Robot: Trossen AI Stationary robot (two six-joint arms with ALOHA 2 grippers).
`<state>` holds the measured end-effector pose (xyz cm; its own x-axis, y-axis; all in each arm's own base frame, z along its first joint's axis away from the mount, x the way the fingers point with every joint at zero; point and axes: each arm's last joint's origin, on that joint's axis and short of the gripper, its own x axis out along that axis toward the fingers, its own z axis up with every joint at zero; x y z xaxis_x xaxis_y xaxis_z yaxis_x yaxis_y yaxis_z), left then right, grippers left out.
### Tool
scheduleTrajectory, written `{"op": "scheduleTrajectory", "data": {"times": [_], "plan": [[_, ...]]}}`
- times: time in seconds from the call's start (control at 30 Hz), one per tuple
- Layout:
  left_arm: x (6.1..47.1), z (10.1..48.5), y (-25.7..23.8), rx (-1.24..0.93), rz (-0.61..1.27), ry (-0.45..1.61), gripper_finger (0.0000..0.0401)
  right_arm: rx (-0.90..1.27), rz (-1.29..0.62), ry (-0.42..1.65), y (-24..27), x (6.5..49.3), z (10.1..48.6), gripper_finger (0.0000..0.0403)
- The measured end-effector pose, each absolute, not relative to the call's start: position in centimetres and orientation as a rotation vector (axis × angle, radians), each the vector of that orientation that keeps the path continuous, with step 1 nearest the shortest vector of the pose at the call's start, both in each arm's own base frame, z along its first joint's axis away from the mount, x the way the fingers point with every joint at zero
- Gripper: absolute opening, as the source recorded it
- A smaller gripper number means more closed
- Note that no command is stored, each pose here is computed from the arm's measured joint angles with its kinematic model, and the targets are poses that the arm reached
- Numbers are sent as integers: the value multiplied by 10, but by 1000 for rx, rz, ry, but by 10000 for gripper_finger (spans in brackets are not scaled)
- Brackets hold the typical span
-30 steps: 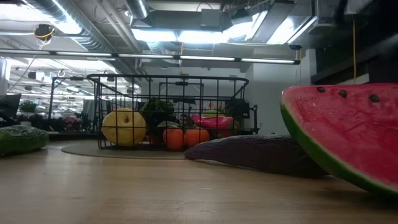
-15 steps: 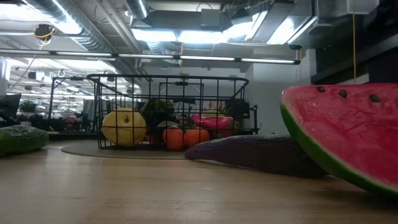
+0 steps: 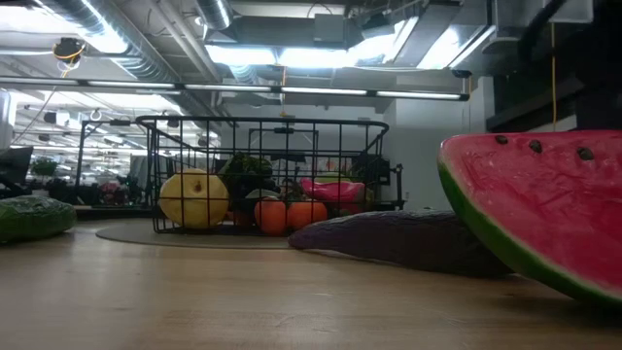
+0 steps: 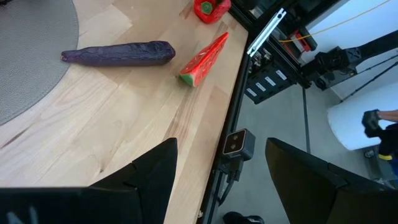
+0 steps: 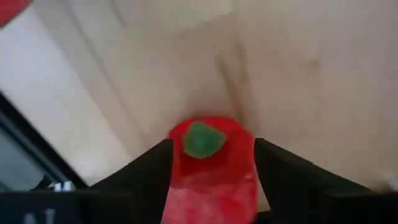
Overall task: Build produce basket
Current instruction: Put the red bell pepper into the black wire basket
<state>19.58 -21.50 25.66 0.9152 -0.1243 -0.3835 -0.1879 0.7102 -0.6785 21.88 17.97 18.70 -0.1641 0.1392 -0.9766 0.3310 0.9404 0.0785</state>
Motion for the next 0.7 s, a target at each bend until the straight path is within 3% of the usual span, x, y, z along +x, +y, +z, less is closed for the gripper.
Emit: {"op": "scheduleTrajectory", "data": {"times": [0.17, 0.7], "plan": [[196, 257, -215, -779, 35, 424, 240, 404, -85, 1697, 185, 219, 174, 221], [196, 257, -215, -785, 36, 424, 240, 394, -130, 1751, 180, 206, 157, 209]]}}
